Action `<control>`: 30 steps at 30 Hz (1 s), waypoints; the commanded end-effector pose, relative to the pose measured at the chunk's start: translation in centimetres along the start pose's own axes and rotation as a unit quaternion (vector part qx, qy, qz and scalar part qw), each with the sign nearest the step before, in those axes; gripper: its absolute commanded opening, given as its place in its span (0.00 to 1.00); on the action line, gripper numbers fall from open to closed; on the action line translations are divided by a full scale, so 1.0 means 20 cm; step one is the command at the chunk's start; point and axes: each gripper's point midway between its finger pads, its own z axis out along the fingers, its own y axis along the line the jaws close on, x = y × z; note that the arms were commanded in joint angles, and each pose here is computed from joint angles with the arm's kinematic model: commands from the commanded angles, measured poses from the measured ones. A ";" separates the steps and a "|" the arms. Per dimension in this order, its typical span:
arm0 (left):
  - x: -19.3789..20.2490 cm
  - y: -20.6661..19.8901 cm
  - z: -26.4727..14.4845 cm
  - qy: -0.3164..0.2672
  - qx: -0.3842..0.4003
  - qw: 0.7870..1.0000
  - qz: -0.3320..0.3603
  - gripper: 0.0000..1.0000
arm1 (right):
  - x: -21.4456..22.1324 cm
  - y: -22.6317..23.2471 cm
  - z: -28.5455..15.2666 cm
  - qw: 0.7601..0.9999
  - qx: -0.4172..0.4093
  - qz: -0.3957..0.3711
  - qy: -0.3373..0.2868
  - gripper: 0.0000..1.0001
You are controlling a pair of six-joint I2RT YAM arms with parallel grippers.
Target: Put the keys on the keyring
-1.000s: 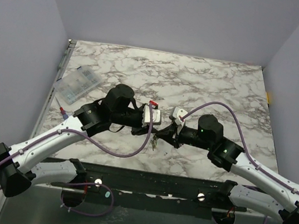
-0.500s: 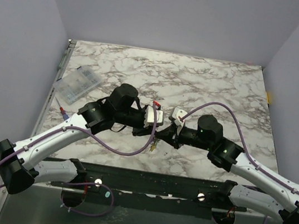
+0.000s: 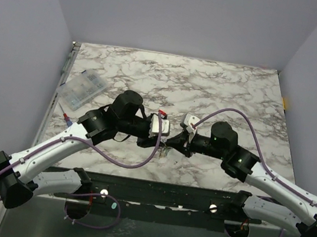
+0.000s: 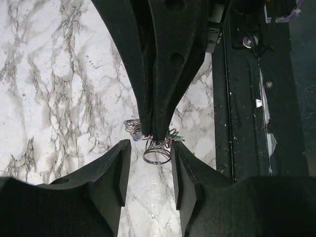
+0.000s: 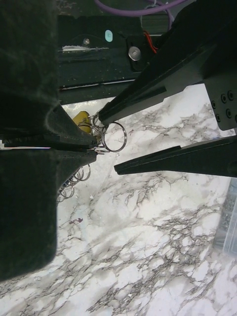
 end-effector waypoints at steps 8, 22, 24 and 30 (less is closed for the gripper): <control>-0.01 0.00 0.07 -0.007 0.027 1.000 0.010 0.33 | -0.10 0.05 -0.03 0.999 -0.021 -0.013 -0.031 0.01; -0.15 0.11 -0.05 -0.021 -0.051 0.998 0.032 0.43 | -0.07 0.04 -0.01 0.999 -0.021 -0.013 -0.027 0.01; -0.11 0.12 -0.02 -0.010 -0.048 0.998 0.028 0.42 | -0.07 0.04 -0.01 0.999 -0.020 -0.012 -0.025 0.01; -0.01 0.13 0.05 0.005 -0.046 0.999 0.011 0.41 | -0.01 0.03 0.02 1.000 -0.015 -0.007 -0.014 0.01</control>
